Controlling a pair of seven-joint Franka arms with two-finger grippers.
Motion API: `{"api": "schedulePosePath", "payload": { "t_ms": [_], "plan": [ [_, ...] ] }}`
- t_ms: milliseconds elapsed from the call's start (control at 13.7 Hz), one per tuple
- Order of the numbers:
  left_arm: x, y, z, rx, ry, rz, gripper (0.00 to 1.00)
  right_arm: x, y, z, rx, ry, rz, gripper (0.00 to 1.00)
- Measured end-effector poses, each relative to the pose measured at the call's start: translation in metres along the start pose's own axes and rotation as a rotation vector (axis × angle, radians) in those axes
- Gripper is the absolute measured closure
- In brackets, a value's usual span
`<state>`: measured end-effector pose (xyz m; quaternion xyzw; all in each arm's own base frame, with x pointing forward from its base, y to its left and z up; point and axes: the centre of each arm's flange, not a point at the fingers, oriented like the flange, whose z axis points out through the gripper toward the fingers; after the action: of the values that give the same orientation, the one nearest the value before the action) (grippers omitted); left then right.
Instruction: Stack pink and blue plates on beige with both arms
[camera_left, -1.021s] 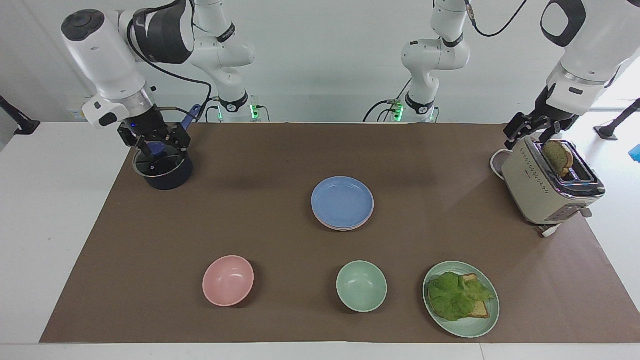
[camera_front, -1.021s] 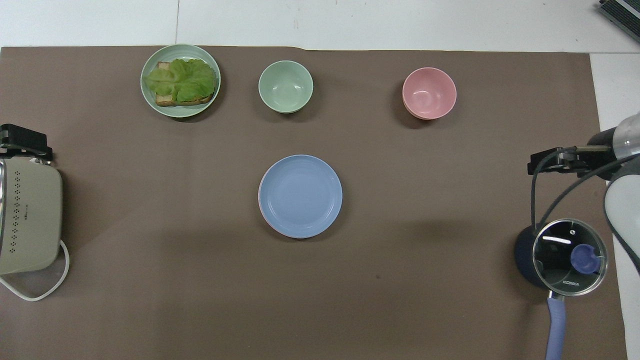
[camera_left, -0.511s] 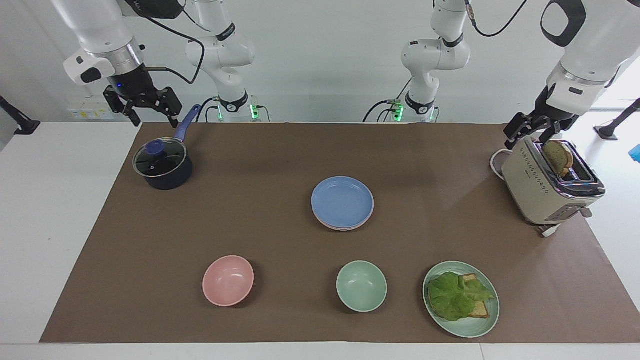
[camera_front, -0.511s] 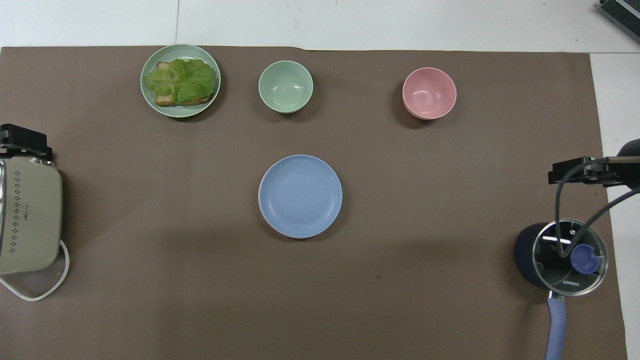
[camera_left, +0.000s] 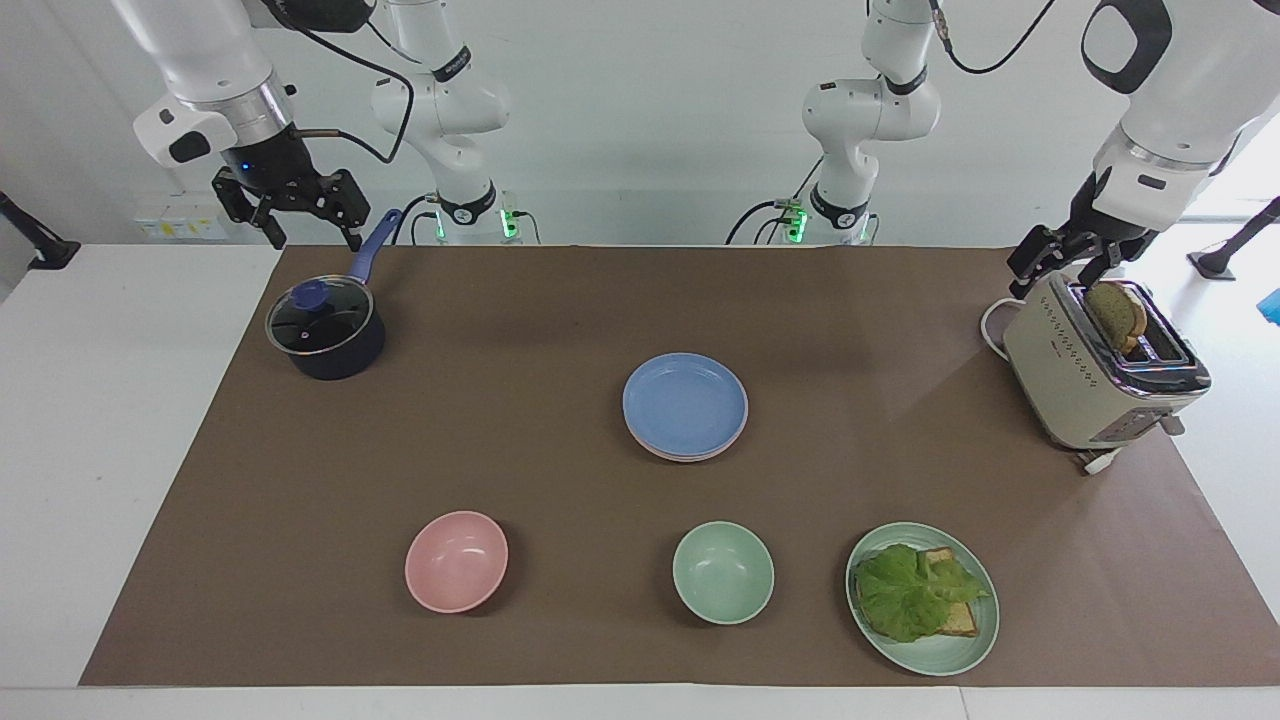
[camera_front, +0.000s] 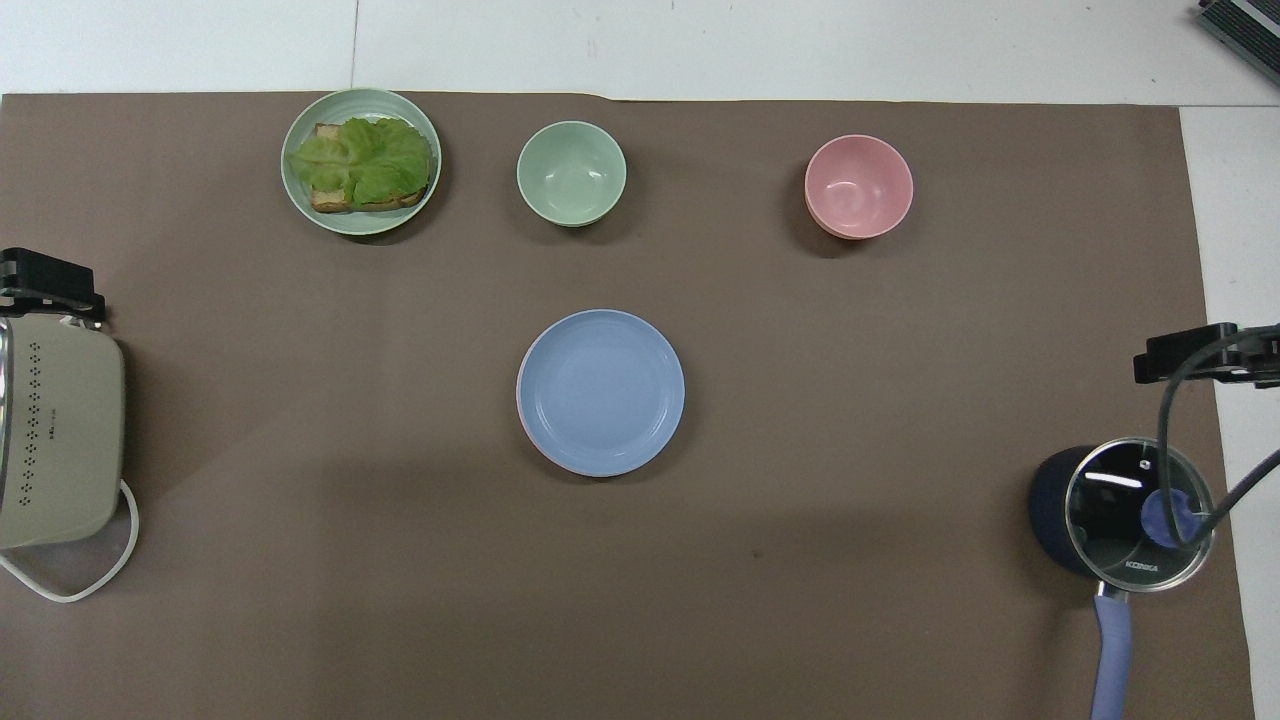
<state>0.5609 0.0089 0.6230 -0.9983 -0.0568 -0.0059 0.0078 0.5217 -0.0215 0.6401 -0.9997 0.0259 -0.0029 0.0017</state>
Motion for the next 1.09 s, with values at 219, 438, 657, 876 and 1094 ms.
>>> {"api": "schedulePosePath", "payload": {
  "t_ms": [219,438,657,876,1094],
  "plan": [
    [0.0000,0.0000,0.0000,0.000,0.000,0.000,0.00,0.0018,-0.0009,-0.0014,0.000,0.017,-0.002,0.00],
    [0.0000,-0.0001,0.0000,0.000,0.000,0.000,0.00,0.0023,-0.0010,0.0011,0.000,0.007,-0.001,0.00],
    [0.0000,-0.0001,0.0000,0.000,0.000,0.000,0.00,0.0040,-0.0003,0.0069,-0.002,-0.012,0.008,0.00],
    [0.0000,-0.0001,0.0000,0.000,0.000,0.000,0.00,0.0045,0.0015,0.0070,-0.002,-0.009,0.024,0.00],
    [0.0000,-0.0001,0.0000,0.000,0.000,0.000,0.00,0.0046,0.0017,0.0068,-0.002,-0.008,0.024,0.00]
  ]
}}
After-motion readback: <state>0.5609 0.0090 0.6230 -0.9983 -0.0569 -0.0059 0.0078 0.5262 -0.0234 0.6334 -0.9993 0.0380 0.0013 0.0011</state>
